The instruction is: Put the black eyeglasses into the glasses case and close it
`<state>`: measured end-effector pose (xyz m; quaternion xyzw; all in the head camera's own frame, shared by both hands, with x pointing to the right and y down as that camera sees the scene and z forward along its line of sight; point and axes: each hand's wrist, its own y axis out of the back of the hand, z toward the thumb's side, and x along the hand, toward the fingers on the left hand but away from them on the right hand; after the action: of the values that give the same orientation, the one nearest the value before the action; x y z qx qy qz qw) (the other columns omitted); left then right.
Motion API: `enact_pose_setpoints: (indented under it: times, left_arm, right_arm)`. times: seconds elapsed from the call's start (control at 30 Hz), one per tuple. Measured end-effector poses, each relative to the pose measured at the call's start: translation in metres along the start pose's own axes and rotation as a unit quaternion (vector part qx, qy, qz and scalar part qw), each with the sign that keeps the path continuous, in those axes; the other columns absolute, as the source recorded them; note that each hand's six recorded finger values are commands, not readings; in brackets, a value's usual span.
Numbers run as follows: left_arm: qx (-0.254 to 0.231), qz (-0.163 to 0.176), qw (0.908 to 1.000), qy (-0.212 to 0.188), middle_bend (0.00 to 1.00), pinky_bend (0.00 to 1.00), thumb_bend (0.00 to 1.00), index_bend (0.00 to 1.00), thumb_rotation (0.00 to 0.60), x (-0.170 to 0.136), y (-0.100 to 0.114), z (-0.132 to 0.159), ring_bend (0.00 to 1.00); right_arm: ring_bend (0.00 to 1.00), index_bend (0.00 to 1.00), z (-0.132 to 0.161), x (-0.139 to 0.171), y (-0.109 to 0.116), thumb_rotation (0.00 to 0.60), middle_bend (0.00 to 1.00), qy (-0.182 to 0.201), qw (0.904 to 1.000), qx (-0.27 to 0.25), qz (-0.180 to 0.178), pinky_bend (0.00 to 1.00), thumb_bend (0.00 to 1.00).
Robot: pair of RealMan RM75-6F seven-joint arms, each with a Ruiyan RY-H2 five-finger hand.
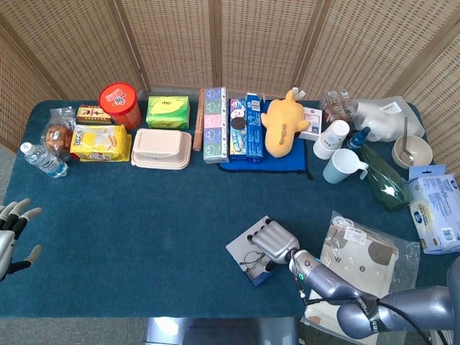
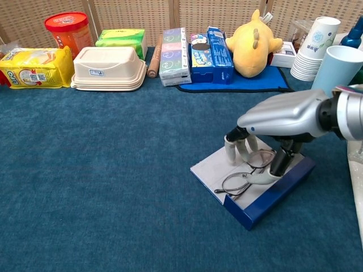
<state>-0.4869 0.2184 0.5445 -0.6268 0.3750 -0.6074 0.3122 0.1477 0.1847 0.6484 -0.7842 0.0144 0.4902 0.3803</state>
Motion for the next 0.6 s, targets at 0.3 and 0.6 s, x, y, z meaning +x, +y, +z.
enact_pose_setpoints:
  times: [0.3, 0.6]
  left_arm:
    - [-0.001, 0.002, 1.0000, -0.004, 0.06, 0.00, 0.32, 0.16, 0.600, 0.000, 0.001, 0.001, 0.00]
    - [-0.003, 0.004, 1.0000, -0.005, 0.06, 0.00, 0.32, 0.16, 0.600, -0.001, 0.002, 0.002, 0.00]
  right_arm:
    - [0.37, 0.30, -0.003, 0.012, -0.013, 0.365, 0.39, -0.013, 0.9998, 0.002, 0.011, 0.19, 0.35]
    - [0.38, 0.31, -0.004, 0.023, -0.012, 0.365, 0.40, -0.016, 0.9998, 0.002, 0.007, 0.19, 0.35]
